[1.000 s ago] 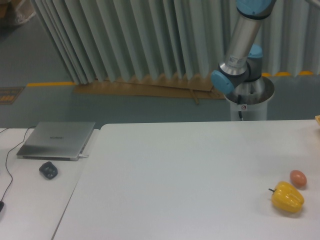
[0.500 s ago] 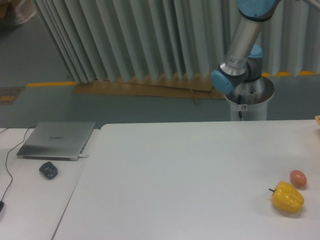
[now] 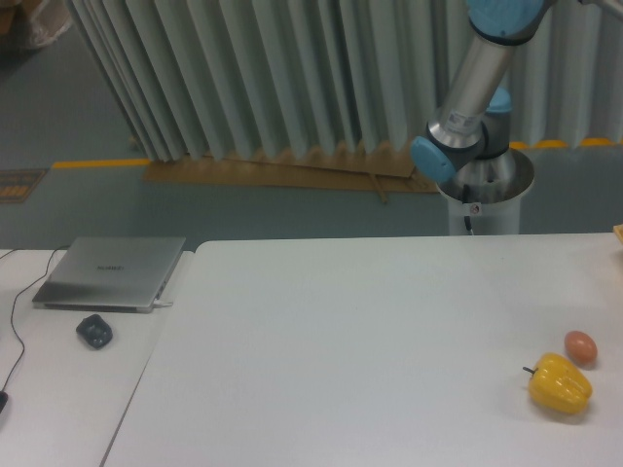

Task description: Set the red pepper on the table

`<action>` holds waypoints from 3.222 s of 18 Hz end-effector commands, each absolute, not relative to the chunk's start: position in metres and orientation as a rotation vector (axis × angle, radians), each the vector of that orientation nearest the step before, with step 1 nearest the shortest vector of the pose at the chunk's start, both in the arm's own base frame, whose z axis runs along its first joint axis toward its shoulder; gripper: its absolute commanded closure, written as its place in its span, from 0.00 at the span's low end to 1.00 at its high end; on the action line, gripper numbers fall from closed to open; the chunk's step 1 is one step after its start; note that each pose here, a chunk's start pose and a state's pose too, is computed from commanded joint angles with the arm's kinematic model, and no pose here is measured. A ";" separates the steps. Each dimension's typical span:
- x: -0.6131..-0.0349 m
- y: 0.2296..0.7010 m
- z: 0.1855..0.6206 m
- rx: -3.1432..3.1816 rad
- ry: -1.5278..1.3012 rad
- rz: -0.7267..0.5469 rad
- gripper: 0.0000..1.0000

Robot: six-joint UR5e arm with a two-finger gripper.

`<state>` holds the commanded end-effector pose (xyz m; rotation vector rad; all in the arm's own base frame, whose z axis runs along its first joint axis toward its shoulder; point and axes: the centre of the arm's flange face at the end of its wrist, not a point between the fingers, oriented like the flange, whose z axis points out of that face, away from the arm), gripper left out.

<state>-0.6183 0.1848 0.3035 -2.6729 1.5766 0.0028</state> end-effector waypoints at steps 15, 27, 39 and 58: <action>-0.626 0.186 0.284 -2.663 1.584 -0.023 0.00; -0.626 0.185 0.290 -2.663 1.598 -0.010 0.43; -0.611 0.186 0.316 -2.668 1.593 -0.022 0.45; -0.523 0.287 0.382 -2.806 1.310 -0.078 0.47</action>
